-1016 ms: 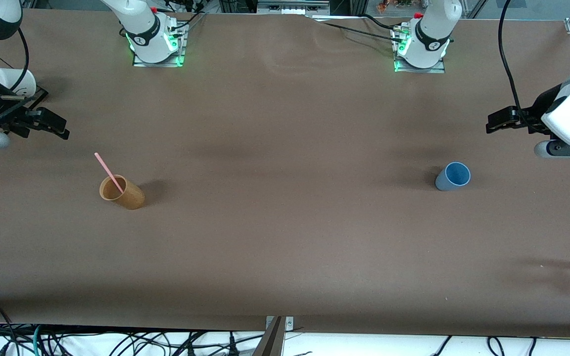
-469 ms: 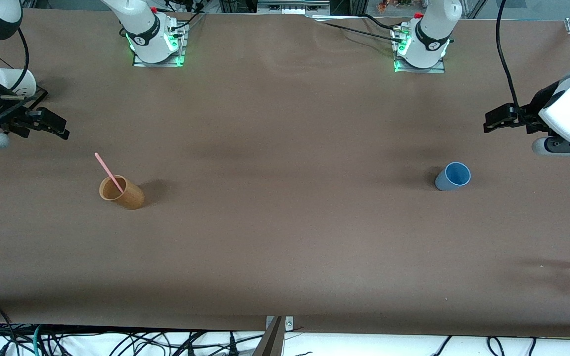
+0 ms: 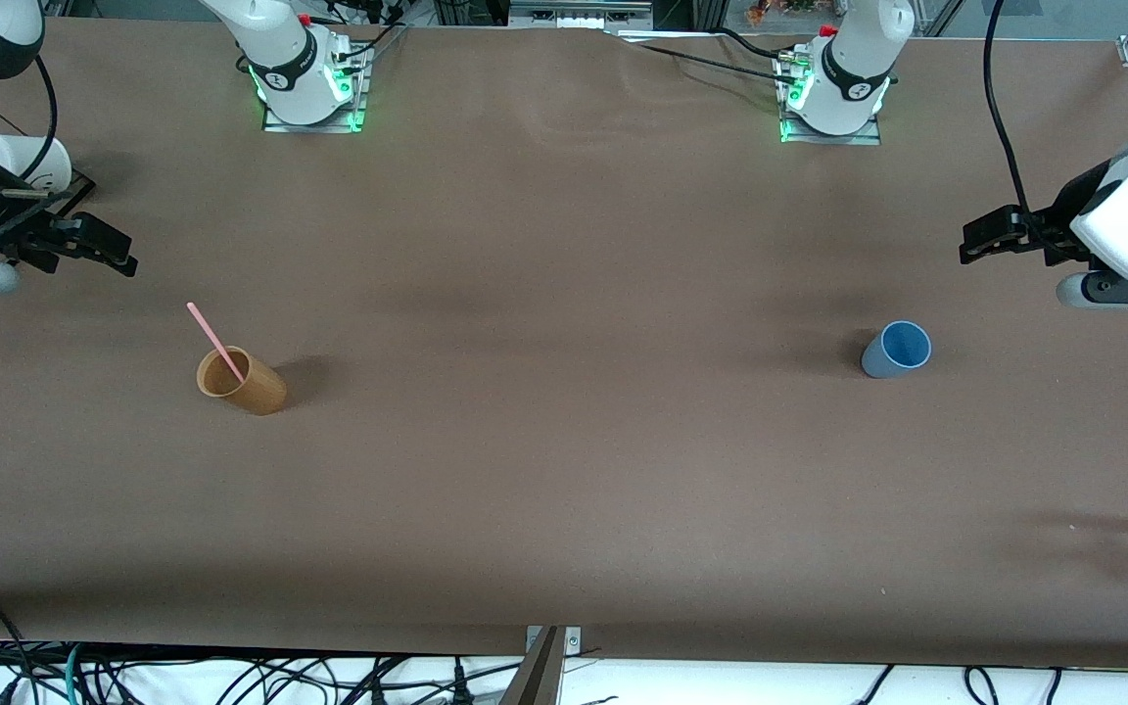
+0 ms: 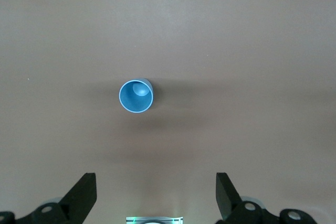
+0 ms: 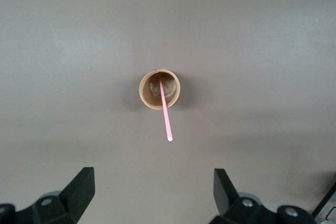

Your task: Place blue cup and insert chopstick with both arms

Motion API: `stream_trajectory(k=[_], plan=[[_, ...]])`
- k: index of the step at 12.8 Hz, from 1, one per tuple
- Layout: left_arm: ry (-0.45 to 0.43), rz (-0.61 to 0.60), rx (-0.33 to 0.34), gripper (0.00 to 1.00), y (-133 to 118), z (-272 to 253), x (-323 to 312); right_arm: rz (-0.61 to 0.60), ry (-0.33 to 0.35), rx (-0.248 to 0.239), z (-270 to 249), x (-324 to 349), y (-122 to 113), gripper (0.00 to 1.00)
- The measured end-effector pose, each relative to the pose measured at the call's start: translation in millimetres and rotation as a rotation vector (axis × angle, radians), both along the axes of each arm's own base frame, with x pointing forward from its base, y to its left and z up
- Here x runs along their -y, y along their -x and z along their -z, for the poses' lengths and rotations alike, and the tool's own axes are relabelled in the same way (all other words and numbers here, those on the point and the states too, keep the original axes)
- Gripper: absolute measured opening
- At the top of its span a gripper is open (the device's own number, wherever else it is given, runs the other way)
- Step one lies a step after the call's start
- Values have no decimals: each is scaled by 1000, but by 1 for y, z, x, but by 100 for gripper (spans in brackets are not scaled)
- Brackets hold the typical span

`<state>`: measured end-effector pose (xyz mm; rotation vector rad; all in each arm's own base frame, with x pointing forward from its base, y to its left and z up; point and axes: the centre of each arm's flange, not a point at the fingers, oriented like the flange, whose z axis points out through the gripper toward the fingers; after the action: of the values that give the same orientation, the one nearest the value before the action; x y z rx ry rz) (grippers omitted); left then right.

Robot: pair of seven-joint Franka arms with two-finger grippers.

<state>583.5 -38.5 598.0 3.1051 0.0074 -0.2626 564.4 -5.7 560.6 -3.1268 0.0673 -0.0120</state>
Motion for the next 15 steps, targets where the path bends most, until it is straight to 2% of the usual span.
stream_trajectory(k=[7, 12, 15], plan=[[-1, -14, -44, 100, -11, 26, -8, 0, 0, 0, 0, 0, 0, 100], [0, -21, -45, 100, -12, 26, -15, 0, 0, 0, 0, 0, 0, 100], [3, 37, -35, 100, -15, 34, -48, 0, 0, 0, 0, 0, 0, 100]])
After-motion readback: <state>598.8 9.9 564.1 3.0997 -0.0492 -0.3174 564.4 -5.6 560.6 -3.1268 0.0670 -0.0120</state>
